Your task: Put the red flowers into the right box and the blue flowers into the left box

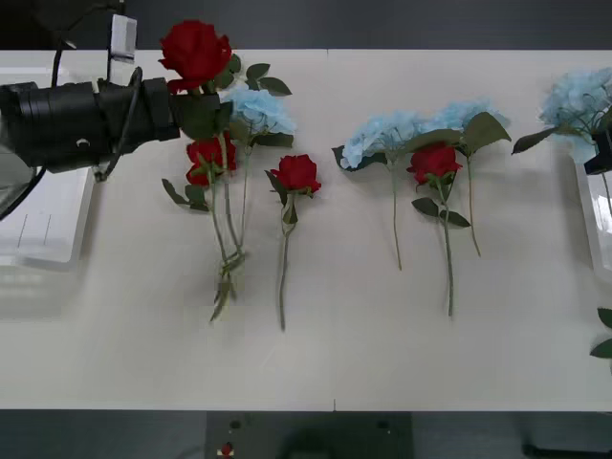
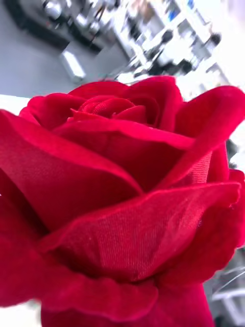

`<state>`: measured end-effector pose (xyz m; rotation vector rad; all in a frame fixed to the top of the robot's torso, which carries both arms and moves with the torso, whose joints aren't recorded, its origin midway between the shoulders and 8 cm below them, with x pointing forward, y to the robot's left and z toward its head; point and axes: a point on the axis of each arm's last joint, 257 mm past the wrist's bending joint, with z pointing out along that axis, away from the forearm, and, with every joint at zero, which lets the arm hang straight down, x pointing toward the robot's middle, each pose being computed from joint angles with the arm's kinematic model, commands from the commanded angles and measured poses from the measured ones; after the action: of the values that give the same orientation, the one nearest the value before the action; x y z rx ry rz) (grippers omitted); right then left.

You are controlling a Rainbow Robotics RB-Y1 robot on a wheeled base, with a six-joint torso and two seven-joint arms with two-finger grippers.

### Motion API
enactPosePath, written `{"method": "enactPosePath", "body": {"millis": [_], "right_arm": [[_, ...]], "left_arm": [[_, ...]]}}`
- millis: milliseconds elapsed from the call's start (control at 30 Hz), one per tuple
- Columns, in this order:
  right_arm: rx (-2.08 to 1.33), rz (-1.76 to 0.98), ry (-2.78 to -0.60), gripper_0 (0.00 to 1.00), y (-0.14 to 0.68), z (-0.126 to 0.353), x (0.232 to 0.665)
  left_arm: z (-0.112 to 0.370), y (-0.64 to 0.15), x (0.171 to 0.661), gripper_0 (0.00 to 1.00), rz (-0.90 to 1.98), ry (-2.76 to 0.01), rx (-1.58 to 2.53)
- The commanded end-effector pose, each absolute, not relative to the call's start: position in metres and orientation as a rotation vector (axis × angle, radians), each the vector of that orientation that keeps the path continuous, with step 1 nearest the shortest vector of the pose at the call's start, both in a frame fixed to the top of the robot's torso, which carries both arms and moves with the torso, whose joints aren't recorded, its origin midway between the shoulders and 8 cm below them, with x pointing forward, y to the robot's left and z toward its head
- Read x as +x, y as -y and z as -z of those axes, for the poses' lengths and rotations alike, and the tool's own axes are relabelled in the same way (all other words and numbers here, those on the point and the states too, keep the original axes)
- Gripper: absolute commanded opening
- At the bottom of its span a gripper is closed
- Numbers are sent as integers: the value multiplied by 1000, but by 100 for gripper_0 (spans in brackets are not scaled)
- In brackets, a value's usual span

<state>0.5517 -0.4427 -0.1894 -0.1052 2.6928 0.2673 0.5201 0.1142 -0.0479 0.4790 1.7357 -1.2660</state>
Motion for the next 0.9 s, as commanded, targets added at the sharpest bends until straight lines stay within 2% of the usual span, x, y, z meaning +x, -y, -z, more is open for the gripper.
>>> {"method": "enactPosePath", "body": {"millis": [33,300,500,833,867,900], "right_arm": [[-113,-261,-2627,0,445,171,565],[-85,-189,-2586,0,446,219,578],[-92,-136,-2590,0,439,249,583],[-80,-137,-2582,1,424,271,590],[-88,-128,-2584,9,425,271,590],[-100,-113,-2585,24,427,271,590]], "left_arm": [[23,-75,517,0,1436,-1649,367],[6,-15,522,0,1569,-1522,230],[6,25,525,0,1564,-1501,203],[12,53,519,0,1559,-1526,228],[12,56,518,0,1562,-1527,235],[11,59,516,0,1564,-1529,244]]}}
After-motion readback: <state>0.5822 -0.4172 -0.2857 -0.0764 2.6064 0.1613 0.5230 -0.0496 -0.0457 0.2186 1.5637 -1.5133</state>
